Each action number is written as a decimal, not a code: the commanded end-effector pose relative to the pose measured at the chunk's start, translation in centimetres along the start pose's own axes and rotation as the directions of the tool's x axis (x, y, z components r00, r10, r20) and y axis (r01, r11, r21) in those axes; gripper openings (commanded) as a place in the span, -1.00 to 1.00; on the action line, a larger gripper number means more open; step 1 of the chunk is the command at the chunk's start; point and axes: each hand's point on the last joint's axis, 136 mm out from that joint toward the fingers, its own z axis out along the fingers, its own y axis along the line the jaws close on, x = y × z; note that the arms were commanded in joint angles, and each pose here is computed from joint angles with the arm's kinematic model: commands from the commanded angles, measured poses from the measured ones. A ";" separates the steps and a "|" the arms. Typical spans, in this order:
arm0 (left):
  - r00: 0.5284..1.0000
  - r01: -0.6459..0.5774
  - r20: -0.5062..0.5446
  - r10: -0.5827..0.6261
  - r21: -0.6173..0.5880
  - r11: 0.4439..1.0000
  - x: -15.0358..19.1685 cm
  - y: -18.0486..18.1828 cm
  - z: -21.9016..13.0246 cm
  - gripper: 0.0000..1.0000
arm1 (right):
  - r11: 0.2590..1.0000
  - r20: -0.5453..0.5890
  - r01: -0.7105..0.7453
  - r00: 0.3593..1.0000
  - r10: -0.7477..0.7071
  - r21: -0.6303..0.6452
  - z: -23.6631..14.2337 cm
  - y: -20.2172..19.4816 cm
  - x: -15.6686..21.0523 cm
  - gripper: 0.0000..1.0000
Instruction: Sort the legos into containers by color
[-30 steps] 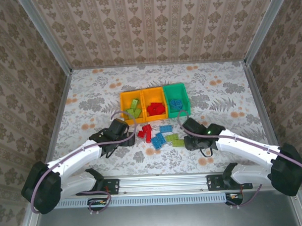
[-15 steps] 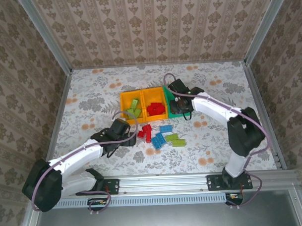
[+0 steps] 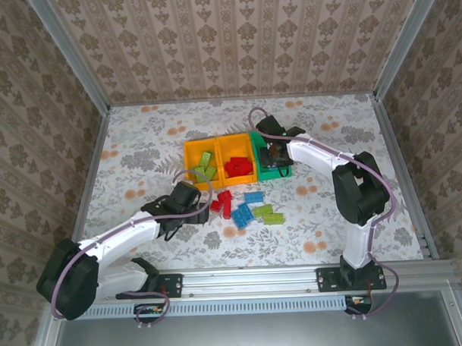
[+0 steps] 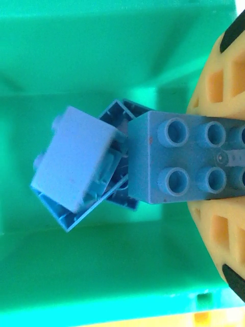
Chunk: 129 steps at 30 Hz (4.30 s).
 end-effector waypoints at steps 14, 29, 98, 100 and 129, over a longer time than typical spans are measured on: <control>1.000 0.009 0.015 -0.009 0.014 1.000 -0.8 -0.7 -0.5 1.00 | 0.999 0.077 -0.026 0.997 0.024 0.027 1.1 -0.1 -3.4 0.54; 1.000 -0.010 0.013 0.010 0.026 1.000 -1.3 -1.8 -0.1 1.00 | 1.000 0.132 -0.005 0.991 0.007 -0.018 -6.4 -2.4 2.1 0.95; 0.987 -0.118 -0.094 0.131 0.133 0.984 -1.3 -11.5 0.8 -0.30 | 0.995 0.098 -0.097 0.990 0.100 -0.036 -5.0 -5.5 10.4 0.86; 0.984 -0.141 -0.086 0.154 0.144 0.979 -1.4 -11.8 0.6 -0.18 | 0.995 0.096 -0.096 0.990 0.099 -0.033 -4.9 -5.6 10.5 0.86; 0.965 -0.234 -0.062 0.256 0.250 0.940 0.0 -13.2 0.7 0.18 | 0.996 0.079 -0.089 0.993 0.090 -0.018 -4.3 -5.6 10.7 0.90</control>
